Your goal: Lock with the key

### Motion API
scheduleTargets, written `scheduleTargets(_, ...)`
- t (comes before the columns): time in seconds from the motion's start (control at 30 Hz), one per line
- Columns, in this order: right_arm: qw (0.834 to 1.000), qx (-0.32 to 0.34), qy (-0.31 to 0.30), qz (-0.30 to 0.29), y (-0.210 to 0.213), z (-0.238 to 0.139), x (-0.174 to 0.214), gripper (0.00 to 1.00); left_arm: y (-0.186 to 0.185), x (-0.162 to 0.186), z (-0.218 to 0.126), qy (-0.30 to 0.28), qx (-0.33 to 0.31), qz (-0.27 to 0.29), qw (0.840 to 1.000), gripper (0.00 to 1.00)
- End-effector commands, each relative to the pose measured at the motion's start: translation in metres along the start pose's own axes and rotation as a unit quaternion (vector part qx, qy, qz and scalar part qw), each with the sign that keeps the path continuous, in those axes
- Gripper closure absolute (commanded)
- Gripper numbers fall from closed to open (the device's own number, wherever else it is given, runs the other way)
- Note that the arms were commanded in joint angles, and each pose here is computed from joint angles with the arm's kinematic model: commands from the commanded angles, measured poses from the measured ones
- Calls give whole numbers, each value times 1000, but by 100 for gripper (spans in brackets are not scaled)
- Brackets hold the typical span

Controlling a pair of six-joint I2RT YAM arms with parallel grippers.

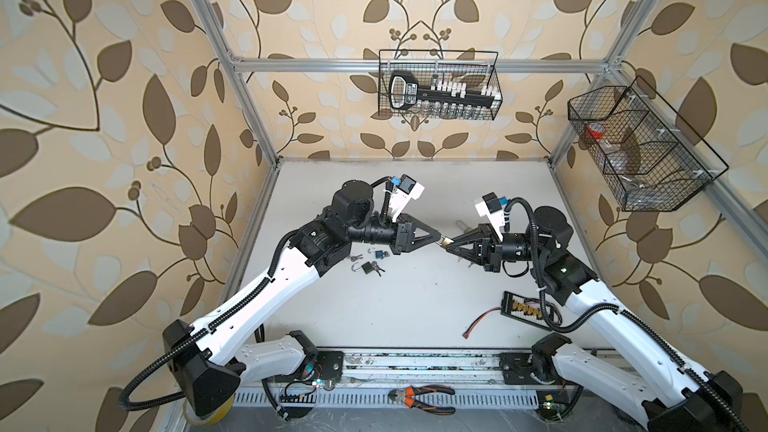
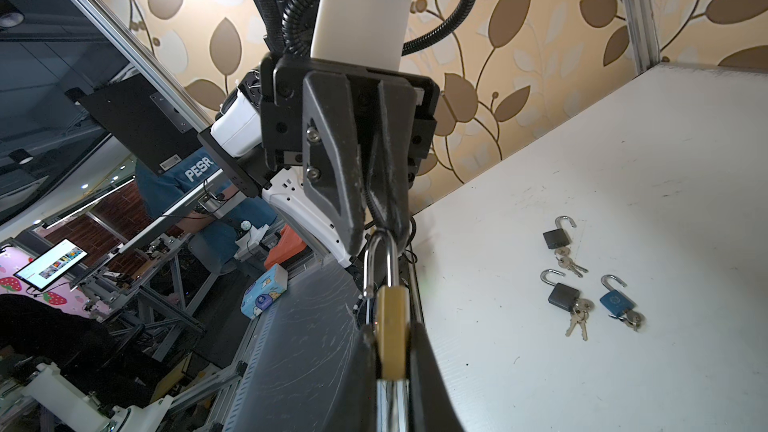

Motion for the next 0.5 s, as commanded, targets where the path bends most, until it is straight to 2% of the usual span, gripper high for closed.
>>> scheduleTargets(0.0,1000,0,-10,-25,9,-3,-11,100,-17,-5,-7,-13,22,34,999,89)
scheduleTargets(0.47,999,-23,-13,-19,18,-4,-16,100,-20,-5,-10,-14,22,43,999,100)
Point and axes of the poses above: each gripper's point midway between its finger pads, its own z axis out along the fingers, its own y axis along the line the jaws close on, x = y × z, the point moved 5 cm from there along -z, back along the fingers, and after that the axes turned 1 degree about z, right-handed, at the moved point
